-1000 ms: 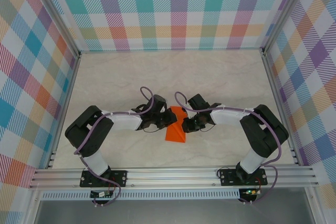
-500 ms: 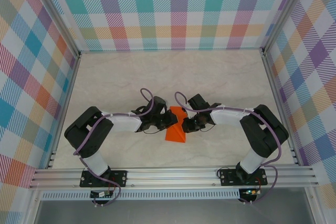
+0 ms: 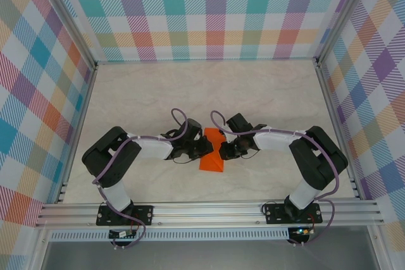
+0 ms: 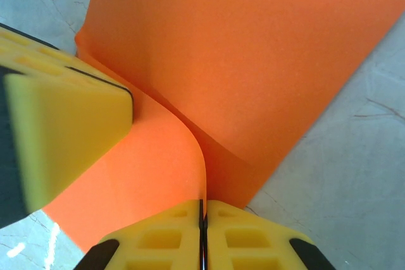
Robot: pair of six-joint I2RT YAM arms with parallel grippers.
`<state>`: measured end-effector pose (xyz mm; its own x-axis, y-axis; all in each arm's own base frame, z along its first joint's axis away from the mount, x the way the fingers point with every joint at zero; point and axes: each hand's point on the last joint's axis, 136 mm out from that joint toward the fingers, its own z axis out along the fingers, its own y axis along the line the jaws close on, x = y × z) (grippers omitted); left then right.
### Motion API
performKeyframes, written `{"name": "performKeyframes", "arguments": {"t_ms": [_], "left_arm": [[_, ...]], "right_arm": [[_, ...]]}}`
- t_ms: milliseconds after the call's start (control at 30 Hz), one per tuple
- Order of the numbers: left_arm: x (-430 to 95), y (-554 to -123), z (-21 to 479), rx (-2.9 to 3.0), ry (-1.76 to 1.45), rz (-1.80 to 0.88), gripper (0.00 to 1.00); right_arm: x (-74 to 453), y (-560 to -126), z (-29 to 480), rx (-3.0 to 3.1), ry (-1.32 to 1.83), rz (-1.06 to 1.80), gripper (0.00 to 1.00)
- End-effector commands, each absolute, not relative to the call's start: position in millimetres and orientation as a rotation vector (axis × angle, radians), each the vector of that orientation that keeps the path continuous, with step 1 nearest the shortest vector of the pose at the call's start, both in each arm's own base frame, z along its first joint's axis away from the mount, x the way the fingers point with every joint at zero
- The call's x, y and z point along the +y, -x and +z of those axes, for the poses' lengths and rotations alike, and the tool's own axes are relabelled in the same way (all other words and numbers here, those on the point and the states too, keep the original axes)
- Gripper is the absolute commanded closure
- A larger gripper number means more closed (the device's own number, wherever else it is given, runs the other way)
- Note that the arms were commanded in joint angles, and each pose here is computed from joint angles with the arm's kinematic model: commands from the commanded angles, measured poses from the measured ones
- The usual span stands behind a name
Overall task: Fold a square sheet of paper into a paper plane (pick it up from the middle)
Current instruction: Fold the triangle a second time at the center of the table.
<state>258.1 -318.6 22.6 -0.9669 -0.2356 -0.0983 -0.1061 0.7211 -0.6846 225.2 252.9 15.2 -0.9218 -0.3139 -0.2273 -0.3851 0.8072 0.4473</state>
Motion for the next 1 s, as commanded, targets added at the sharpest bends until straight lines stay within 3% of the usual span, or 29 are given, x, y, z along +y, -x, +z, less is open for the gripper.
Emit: {"name": "performKeyframes", "arguments": {"t_ms": [0,167,333,500,600,667,967], "left_arm": [[-309,-244,0,2.822,0.260,-0.967,0.91],[-300,-237,-12,2.847,0.268,-0.927,0.91],[-297,-234,-15,2.855,0.256,-0.918,0.91],[-296,-233,-14,2.858,0.238,-0.912,0.91],[-299,-233,-12,2.854,0.226,-0.924,0.91],[-299,-233,-12,2.854,0.222,-0.923,0.91],[-298,-232,-11,2.854,0.212,-0.919,0.91]], "right_arm": [[244,-223,4,2.895,0.516,0.704,0.90],[247,-224,10,2.884,0.505,0.720,0.88],[249,-230,40,2.821,0.460,0.751,0.73],[252,-227,81,2.724,0.394,0.854,0.68],[268,-214,93,2.700,0.374,1.070,0.70],[276,-207,91,2.742,0.348,1.170,0.77],[284,-203,53,2.880,0.229,1.223,0.85]]}}
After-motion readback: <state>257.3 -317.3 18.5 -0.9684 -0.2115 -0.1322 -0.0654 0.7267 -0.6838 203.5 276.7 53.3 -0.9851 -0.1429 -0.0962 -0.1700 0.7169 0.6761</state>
